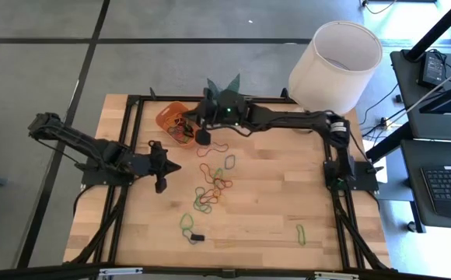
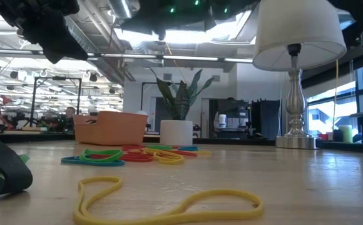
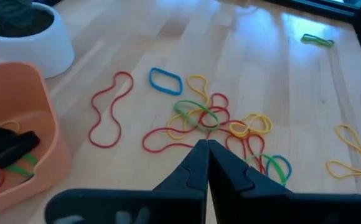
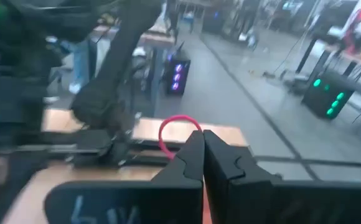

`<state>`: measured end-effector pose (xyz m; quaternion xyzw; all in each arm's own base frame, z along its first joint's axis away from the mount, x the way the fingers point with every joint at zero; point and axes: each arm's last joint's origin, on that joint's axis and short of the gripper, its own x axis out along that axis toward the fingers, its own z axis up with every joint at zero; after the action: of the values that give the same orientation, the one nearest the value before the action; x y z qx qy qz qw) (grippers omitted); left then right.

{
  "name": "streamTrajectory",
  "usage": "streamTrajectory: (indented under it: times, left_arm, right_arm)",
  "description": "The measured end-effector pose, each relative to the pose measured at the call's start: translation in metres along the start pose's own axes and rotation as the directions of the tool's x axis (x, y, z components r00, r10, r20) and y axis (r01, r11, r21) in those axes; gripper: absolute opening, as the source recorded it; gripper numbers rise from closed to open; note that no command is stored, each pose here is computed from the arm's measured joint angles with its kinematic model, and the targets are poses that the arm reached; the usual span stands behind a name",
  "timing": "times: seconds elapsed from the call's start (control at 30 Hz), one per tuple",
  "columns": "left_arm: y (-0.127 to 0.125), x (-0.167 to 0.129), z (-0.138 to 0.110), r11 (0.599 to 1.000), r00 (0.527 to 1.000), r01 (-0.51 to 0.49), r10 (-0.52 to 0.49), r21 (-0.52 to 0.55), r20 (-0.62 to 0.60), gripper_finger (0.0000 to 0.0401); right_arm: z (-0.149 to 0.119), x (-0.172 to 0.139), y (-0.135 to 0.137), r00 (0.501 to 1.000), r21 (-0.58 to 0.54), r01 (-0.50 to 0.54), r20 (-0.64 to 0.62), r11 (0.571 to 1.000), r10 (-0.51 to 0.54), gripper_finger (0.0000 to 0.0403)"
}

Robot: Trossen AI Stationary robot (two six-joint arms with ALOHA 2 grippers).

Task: Pick and place rubber bands into bin
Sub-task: Put the red rubber band into the orange bin

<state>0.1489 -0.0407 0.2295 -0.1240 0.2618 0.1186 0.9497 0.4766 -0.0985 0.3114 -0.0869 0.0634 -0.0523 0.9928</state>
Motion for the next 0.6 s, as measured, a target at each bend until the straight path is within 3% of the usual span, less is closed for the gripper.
streamTrajectory:
  times: [0.33,0.6]
  left_arm:
    - [0.001,-0.001,0.0,0.997,0.999,-0.03,0.032,-0.073,0.017,0.0002]
    - [0.002,-0.001,0.001,0.99,0.999,-0.043,0.047,-0.131,0.026,0.0002]
  right_arm:
    - [-0.066,0.034,-0.006,0.998,0.044,-0.021,-0.065,0.999,0.024,0.0]
    - [-0.078,0.038,-0.005,0.993,0.051,-0.023,-0.111,0.998,0.028,0.0008]
